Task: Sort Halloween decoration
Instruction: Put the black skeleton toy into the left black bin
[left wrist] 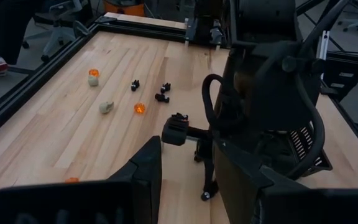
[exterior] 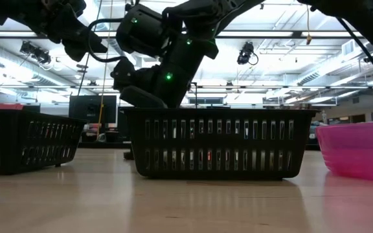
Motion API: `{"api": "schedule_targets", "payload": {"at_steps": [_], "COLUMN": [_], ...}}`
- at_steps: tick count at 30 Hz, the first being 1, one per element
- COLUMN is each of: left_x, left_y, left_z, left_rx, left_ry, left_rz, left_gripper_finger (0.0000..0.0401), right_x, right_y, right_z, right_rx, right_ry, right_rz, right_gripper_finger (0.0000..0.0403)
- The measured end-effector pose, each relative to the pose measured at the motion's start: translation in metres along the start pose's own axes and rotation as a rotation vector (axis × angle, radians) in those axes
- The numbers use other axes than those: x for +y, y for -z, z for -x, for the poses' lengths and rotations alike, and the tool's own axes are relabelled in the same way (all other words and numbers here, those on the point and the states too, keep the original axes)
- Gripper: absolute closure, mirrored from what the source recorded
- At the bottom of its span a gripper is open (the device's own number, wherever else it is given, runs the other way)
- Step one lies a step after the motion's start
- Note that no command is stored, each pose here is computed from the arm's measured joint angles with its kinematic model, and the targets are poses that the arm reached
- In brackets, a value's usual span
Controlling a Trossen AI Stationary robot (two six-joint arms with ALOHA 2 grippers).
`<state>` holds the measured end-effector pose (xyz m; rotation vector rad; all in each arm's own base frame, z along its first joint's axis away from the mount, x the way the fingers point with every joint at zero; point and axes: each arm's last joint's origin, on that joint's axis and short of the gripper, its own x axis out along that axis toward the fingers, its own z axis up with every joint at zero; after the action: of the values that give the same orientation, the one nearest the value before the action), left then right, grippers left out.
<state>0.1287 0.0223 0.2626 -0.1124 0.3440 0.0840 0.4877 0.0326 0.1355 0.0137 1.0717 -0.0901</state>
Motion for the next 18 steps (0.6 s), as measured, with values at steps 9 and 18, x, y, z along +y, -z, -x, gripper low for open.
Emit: {"api": "schedule_targets", "payload": {"at_steps": [9,18], "left_x": [0.000,0.000], "left_y": [0.001,0.001], "left_z": [0.000,0.000], "left_rx": [0.007,0.015], "left_ry": [-0.001,-0.001], "left_rz": [0.001,0.002], "left_gripper_finger": [0.0285,0.0285], "right_x": [0.005,0.039], "right_y": [-0.017,-0.041], "right_z": [0.025,0.052], "right_rx": [-0.021,-0.159], "right_ry": [0.003,-0.050], "right_rz": [0.031,0.143], "right_gripper_finger": [0.0367,0.0367]}}
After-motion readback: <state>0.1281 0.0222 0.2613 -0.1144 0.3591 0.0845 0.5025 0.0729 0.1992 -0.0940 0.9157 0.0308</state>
